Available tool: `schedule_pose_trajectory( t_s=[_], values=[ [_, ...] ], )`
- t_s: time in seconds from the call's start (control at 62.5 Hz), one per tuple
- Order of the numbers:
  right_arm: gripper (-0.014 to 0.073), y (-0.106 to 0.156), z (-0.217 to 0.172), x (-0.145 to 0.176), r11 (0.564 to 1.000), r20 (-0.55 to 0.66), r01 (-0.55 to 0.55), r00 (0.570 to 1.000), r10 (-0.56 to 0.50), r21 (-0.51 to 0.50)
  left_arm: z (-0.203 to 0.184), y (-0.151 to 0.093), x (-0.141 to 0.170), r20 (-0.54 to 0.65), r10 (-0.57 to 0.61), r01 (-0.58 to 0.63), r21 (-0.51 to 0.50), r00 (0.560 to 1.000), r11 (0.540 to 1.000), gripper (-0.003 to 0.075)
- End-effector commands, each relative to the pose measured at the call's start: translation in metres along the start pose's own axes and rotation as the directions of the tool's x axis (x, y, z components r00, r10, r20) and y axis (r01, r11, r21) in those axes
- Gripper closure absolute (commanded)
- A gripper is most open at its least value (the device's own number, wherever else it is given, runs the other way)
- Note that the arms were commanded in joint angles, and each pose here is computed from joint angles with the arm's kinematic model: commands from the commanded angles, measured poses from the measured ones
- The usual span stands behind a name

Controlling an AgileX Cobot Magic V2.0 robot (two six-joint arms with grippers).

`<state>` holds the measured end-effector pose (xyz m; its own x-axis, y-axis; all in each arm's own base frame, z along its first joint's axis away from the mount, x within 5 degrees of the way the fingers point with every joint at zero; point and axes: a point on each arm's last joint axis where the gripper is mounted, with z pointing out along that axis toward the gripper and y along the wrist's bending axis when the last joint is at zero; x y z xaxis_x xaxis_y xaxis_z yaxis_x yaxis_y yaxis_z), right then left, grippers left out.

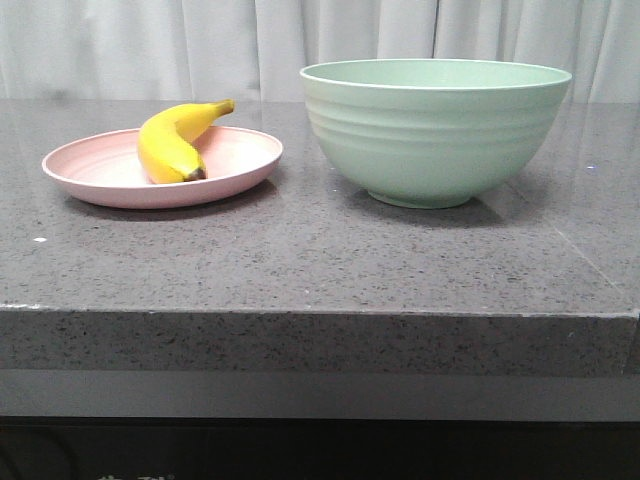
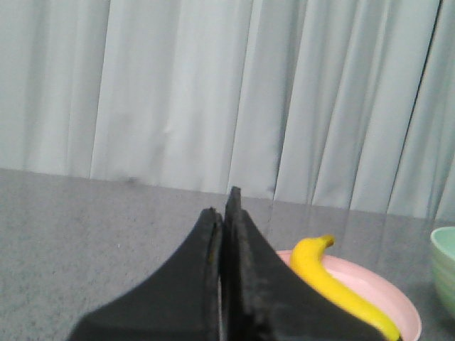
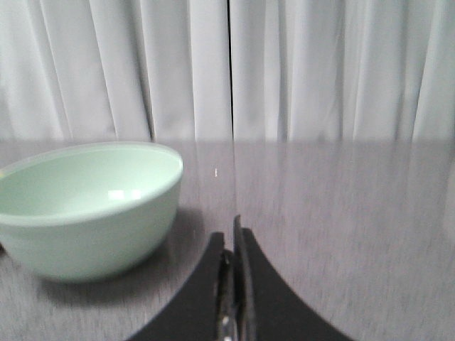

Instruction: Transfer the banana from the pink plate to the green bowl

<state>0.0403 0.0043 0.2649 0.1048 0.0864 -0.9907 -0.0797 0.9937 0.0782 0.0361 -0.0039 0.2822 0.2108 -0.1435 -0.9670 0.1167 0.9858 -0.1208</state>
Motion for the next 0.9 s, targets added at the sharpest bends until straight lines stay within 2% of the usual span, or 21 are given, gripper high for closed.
schedule_pose_trajectory(
  t_s=[0.0, 0.144, 0.352, 0.576, 0.783, 0.879],
  values=[
    [0.0663, 0.003, -0.006, -0.041, 0.999, 0.11, 0.037, 0.993, -0.037, 0.006, -0.001, -0.005, -0.038, 0.065, -0.007, 0.007, 0.009, 0.998, 1.0, 0.0738],
    [0.0663, 0.007, -0.002, -0.081, 0.999, 0.064, 0.049, 0.997, -0.049, 0.0, 0.005, -0.011, -0.076, -0.004, -0.001, 0.001, 0.017, 1.0, 1.0, 0.0738],
    [0.0663, 0.011, 0.021, -0.119, 0.999, -0.1, 0.049, 0.994, -0.05, -0.011, 0.028, -0.017, -0.106, -0.175, 0.003, 0.0, 0.018, 0.985, 1.0, 0.0738],
    [0.0663, 0.01, 0.051, -0.114, 0.999, -0.241, 0.044, 0.97, -0.045, -0.011, 0.057, -0.016, -0.091, -0.32, -0.02, 0.024, 0.006, 0.947, 1.0, 0.0738],
    [0.0663, 0.008, 0.072, -0.103, 0.999, -0.33, 0.04, 0.943, -0.041, -0.008, 0.076, -0.013, -0.076, -0.391, -0.026, 0.025, -0.008, 0.92, 1.0, 0.0738],
    [0.0663, 0.007, 0.079, -0.098, 0.999, -0.368, 0.051, 0.929, -0.049, -0.005, 0.083, -0.011, -0.071, -0.423, 0.003, -0.01, -0.015, 0.906, 1.0, 0.0738]
  ],
)
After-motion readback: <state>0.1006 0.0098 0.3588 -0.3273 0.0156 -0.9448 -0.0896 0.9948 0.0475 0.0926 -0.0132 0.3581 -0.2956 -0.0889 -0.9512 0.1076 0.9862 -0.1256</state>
